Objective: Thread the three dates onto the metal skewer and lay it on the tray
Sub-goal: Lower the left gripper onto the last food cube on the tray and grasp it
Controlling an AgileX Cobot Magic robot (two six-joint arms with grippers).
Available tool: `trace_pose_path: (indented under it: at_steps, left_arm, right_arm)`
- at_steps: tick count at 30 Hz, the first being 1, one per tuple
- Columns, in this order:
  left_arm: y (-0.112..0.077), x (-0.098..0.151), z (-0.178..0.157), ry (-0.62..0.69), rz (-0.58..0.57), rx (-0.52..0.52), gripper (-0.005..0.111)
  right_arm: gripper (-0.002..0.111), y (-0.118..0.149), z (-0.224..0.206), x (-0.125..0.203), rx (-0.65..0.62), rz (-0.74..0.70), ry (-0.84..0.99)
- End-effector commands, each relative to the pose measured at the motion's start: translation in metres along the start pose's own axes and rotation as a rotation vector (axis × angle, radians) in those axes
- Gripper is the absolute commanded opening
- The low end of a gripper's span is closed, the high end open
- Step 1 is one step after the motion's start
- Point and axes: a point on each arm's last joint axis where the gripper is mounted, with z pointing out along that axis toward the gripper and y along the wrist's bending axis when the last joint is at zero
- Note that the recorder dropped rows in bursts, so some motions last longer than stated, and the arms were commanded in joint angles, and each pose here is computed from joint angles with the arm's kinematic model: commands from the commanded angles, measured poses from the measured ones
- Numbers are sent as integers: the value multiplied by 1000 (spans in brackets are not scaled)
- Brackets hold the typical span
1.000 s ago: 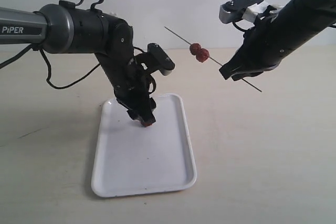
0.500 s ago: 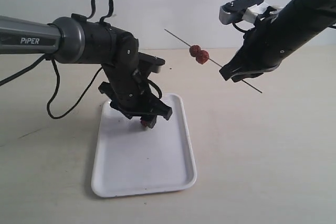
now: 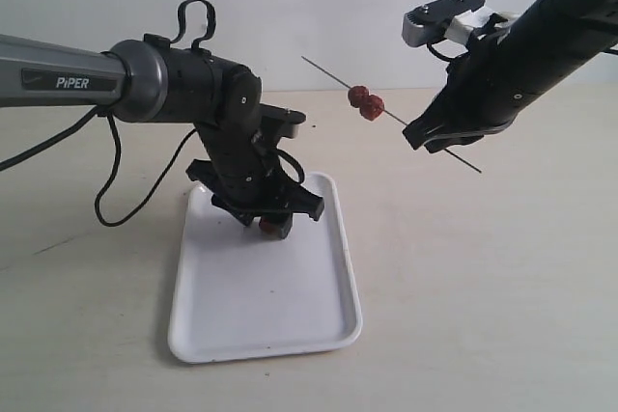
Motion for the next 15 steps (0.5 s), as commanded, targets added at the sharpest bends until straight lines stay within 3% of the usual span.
trace_pose_path:
  at_steps: [1, 6, 15]
  left_arm:
    - [-3, -1, -2, -6, -5, 8, 39]
    - [-3, -1, -2, -4, -3, 8, 29]
    - [-3, -1, -2, -4, -1, 8, 30]
  right_arm:
    - [0, -1, 0, 0, 1, 9, -7]
    - [0, -1, 0, 0, 1, 9, -7]
    - [0, -1, 0, 0, -3, 14, -10]
